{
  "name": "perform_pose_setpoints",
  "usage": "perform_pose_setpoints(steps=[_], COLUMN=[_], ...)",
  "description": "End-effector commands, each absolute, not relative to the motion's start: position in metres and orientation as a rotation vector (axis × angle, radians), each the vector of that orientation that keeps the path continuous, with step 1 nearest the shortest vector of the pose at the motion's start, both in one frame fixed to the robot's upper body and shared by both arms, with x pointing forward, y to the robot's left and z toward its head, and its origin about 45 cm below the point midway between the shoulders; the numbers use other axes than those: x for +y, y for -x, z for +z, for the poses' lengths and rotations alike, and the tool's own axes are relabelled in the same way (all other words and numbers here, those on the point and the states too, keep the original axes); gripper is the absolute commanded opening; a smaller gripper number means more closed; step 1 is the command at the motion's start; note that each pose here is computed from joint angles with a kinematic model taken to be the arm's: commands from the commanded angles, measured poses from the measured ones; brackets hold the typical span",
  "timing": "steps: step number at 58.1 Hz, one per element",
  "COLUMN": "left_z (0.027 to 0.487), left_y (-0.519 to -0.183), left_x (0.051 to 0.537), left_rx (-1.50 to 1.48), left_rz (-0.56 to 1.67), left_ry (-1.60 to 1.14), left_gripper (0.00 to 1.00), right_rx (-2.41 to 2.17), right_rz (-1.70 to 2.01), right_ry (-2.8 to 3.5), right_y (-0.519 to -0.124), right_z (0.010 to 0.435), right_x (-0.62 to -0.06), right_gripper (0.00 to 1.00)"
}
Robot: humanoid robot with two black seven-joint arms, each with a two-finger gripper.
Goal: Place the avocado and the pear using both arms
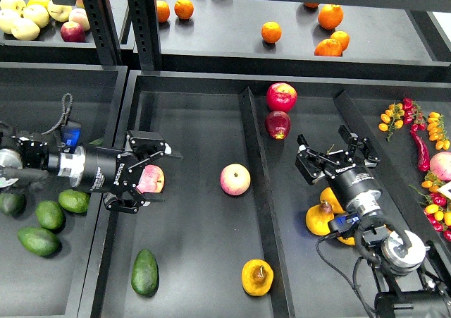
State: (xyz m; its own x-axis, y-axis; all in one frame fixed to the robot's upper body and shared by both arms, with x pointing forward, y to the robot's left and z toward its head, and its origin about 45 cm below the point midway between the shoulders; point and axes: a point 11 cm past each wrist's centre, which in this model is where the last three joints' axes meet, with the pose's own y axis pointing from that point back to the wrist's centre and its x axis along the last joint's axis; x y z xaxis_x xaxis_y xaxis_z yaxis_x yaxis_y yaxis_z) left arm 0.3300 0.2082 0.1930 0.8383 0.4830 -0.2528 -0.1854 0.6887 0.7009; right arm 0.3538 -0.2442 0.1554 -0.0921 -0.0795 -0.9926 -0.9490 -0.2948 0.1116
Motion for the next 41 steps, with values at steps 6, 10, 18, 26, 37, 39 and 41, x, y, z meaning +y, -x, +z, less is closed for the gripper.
perform_pose_setpoints(steps=[6, 10, 18, 26, 37, 39, 41], left_z=[0.183, 0.178, 0.172, 0.165, 0.155, 0.154, 0.153], left_y=[-0.329, -0.325, -0.322, -0.316, -0.310, -0.311, -0.310], left_x=[0.206, 0.197, 0.180, 0.176, 0.158, 0.156, 0.153], left_rx=[0.264, 0.232, 0.158, 0.109, 0.039, 0.028, 0.024], left_rz=[0.297, 0.247, 0.152, 0.080, -0.016, -0.023, -0.031], left_ry=[-0.956, -1.008, -1.114, -1.211, -1.301, -1.313, -1.318], left_gripper=[0.99, 0.99, 0.99, 0.99, 0.99, 0.99, 0.99], right_rx=[1.155, 1.162, 1.158, 1.148, 1.151, 1.151, 1.151], right_rz=[1.457, 1.459, 1.456, 1.443, 1.448, 1.448, 1.449], right_ry=[1.454, 1.446, 1.454, 1.466, 1.466, 1.466, 1.467], right_y=[-0.365, -0.365, -0.371, -0.380, -0.383, -0.383, -0.383], right_z=[0.168, 0.166, 0.169, 0.176, 0.175, 0.175, 0.175], right_x=[-0.242, -0.243, -0.242, -0.241, -0.241, -0.241, -0.241], right_gripper=[0.99, 0.99, 0.99, 0.99, 0.99, 0.99, 0.99])
